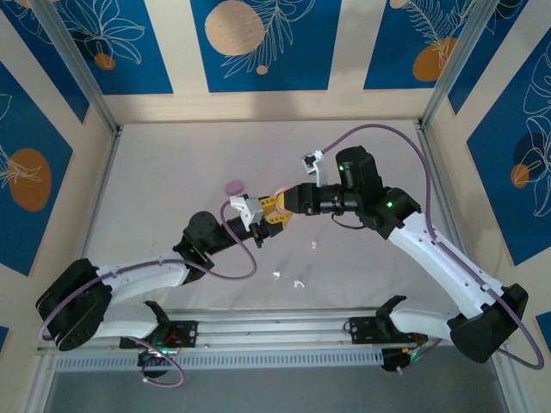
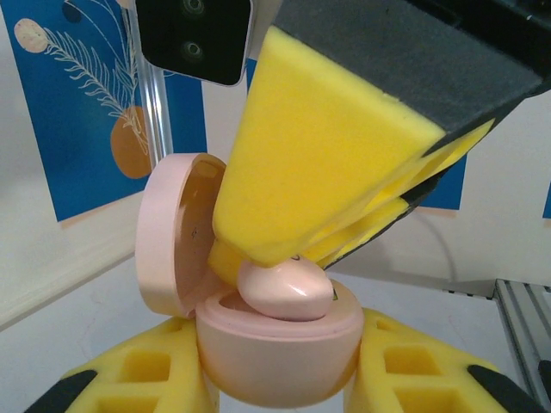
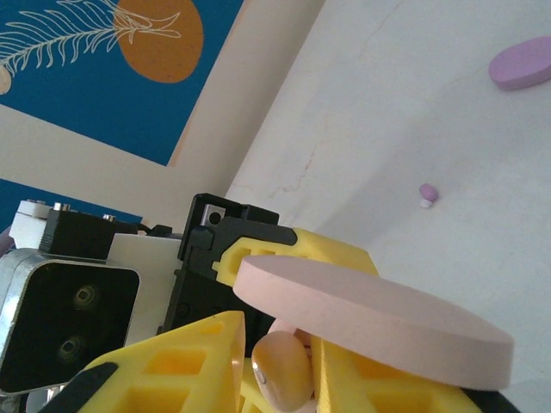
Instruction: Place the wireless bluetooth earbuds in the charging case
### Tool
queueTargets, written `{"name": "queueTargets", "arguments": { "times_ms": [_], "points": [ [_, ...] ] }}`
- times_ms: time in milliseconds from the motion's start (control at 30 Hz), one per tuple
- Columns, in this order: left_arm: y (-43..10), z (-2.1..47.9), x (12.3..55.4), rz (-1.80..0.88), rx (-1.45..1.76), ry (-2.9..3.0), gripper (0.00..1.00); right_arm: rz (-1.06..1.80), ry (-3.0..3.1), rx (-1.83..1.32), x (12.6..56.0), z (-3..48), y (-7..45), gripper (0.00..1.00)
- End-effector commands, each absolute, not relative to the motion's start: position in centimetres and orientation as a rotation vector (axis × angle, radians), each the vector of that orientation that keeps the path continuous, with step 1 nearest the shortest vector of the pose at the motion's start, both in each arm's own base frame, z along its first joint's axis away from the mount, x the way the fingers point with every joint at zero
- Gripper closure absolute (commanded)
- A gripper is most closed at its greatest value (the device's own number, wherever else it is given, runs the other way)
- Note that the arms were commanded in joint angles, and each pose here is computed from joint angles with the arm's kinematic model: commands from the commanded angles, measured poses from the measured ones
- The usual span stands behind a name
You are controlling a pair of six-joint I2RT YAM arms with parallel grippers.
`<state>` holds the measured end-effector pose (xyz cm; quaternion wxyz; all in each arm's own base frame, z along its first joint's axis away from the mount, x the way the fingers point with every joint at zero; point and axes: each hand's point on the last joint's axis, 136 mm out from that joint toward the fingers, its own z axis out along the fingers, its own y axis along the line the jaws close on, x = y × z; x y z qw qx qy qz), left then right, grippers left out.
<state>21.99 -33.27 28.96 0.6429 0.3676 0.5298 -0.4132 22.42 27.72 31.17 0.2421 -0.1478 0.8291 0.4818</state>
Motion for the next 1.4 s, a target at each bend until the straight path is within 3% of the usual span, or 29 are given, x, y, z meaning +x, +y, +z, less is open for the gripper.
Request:
{"name": "queueTargets", "arguments": {
  "times_ms": [0,467,700,900,1133,1367],
  "points": [
    [-32.8,32.8,21.1,-0.952,0.802,1.068,0.76,1.258,2.347,-0.383,22.2,30.0,27.4,0.71],
    [-32.3,32.2,21.4,-0.912,0.791,1.090,0.76,1.258,2.290,-0.353,21.5,32.7,26.4,0.60],
    [-31.9,32.0,21.6,-0.888,0.774,1.100,0.76,1.356,2.121,-0.496,19.1,35.9,26.3,0.58],
    [-31.2,32.2,21.6,-0.853,0.764,1.106,0.76,1.165,1.934,-0.389,19.2,37.8,22.2,0.59],
    [-30.2,32.6,21.6,-0.814,0.746,1.117,0.76,0.882,2.112,0.030,22.9,31.5,15.8,0.59],
    [-29.8,33.2,21.2,-0.812,0.749,1.111,0.76,1.052,2.365,0.268,24.6,23.9,14.8,0.59]
  ]
}}
